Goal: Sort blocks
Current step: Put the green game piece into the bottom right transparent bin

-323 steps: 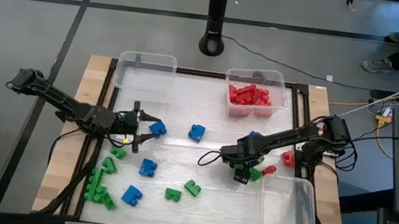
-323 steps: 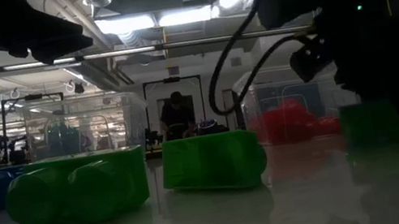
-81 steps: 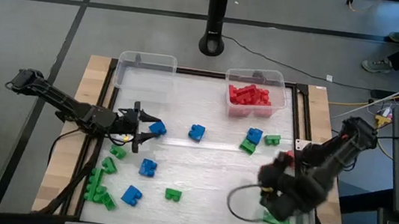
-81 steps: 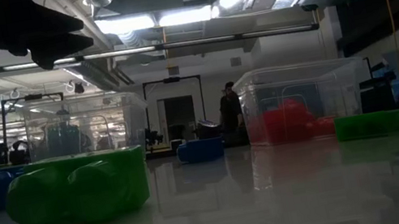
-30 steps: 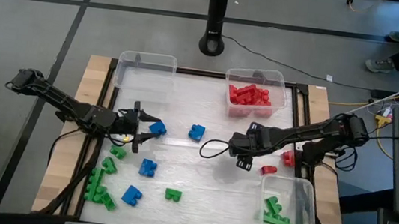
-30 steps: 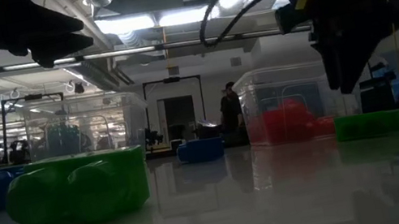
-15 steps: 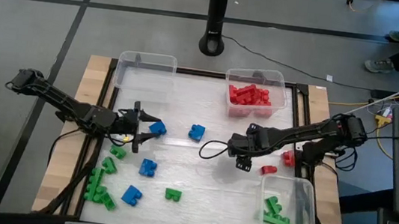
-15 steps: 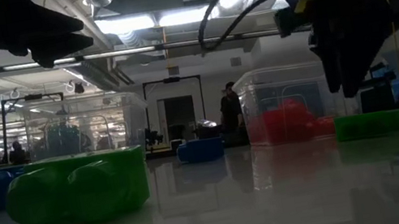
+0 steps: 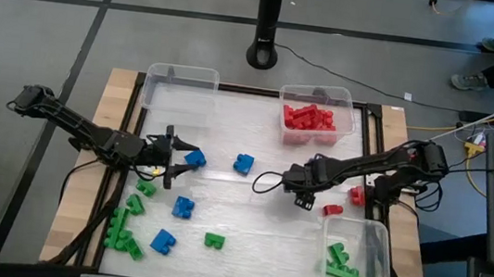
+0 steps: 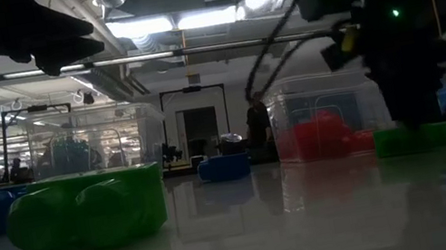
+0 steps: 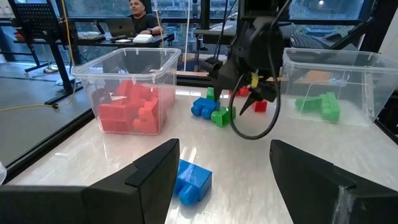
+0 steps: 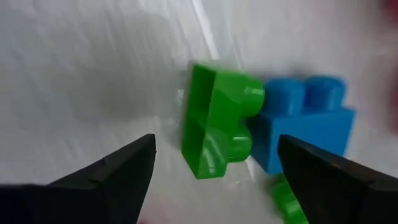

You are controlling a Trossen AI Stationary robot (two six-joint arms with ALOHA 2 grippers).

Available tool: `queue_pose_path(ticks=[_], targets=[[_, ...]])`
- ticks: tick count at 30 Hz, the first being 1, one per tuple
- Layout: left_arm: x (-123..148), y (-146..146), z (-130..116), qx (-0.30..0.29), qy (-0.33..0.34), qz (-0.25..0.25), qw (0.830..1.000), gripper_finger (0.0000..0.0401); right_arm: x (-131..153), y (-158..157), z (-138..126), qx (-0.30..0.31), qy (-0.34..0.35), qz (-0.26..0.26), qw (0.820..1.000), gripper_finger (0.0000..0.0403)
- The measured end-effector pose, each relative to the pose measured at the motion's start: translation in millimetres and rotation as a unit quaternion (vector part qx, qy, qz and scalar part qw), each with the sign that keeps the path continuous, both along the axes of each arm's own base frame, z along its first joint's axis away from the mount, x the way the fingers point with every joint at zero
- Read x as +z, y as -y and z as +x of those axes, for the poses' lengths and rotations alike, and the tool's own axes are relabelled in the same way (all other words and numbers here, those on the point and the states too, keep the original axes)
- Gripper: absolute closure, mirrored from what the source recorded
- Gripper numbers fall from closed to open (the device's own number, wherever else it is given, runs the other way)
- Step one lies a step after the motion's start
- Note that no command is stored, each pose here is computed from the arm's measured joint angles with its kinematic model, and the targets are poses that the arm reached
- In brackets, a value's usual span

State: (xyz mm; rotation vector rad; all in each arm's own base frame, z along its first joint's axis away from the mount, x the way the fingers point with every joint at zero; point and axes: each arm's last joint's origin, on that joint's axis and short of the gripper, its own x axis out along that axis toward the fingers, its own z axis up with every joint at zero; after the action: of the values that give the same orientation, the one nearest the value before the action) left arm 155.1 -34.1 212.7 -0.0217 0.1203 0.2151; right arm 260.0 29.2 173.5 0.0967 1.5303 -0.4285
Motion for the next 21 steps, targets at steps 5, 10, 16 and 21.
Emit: queue_pose_path(ticks=[5,10,16,21], targets=[[0.0,0.0,0.0,0.000,-0.001,0.002,1.000,0.0162,-17.1,-0.7,-2.0,-0.006,0.029,0.020,0.999,0.0066],[0.0,0.0,0.0,0.000,0.000,0.002,1.000,0.0162,-27.2,3.2,-6.0,-0.005,0.041,0.014,0.999,0.0066],[-0.1,-0.2,0.0,0.000,0.000,0.001,1.000,0.0162,-30.8,4.6,-7.2,-0.001,0.046,0.013,0.999,0.0066],[0.0,-0.2,0.0,0.000,0.000,0.003,1.000,0.0162,-30.1,3.7,-5.8,-0.003,0.057,0.034,0.998,0.0066]])
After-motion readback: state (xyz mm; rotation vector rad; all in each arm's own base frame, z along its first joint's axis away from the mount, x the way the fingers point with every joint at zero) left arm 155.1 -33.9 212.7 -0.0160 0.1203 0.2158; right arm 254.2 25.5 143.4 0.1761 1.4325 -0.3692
